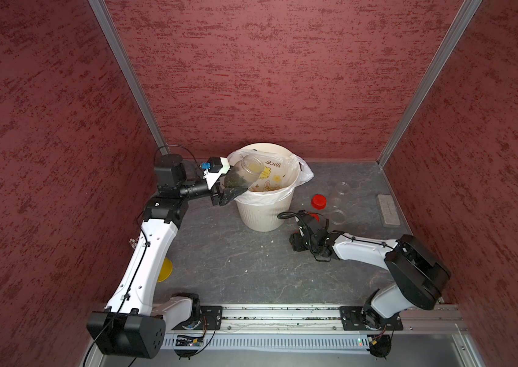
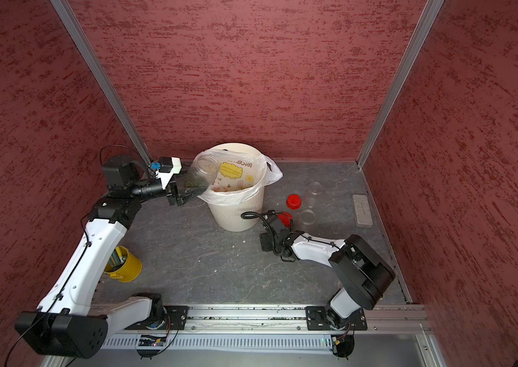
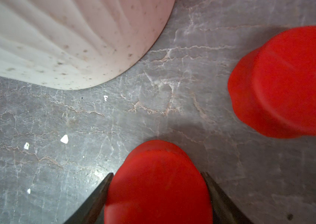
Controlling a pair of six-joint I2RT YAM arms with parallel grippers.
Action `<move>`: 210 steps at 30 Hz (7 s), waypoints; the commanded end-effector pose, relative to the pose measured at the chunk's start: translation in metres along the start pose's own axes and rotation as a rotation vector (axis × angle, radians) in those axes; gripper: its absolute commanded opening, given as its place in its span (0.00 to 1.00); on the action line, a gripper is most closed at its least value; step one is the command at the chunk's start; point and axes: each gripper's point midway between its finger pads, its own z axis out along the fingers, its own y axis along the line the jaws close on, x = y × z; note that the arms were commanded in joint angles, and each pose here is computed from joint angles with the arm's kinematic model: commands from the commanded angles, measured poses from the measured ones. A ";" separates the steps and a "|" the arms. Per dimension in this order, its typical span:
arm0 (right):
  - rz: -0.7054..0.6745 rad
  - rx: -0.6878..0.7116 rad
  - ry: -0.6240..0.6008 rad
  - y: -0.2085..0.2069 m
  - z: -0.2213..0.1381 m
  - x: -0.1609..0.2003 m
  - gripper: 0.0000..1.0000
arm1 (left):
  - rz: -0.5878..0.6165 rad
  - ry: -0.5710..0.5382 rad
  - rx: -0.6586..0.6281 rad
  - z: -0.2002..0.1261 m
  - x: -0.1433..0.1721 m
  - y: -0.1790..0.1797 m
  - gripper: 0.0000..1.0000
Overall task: Empty moldy tea leaves from jars
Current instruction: Place the lid at the center of the board, then pour the moldy tea leaves from the jar into the trash bin.
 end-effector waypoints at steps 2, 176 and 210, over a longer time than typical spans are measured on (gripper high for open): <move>0.036 0.025 -0.014 -0.006 0.002 -0.002 0.70 | 0.020 -0.005 -0.010 -0.003 -0.005 -0.003 0.64; 0.100 -0.268 -0.652 -0.045 -0.223 -0.265 0.99 | 1.051 1.247 -0.219 0.020 0.038 0.083 0.64; 0.096 -0.292 -0.669 -0.040 -0.233 -0.263 0.99 | 1.054 1.249 -0.217 0.028 0.035 0.081 0.62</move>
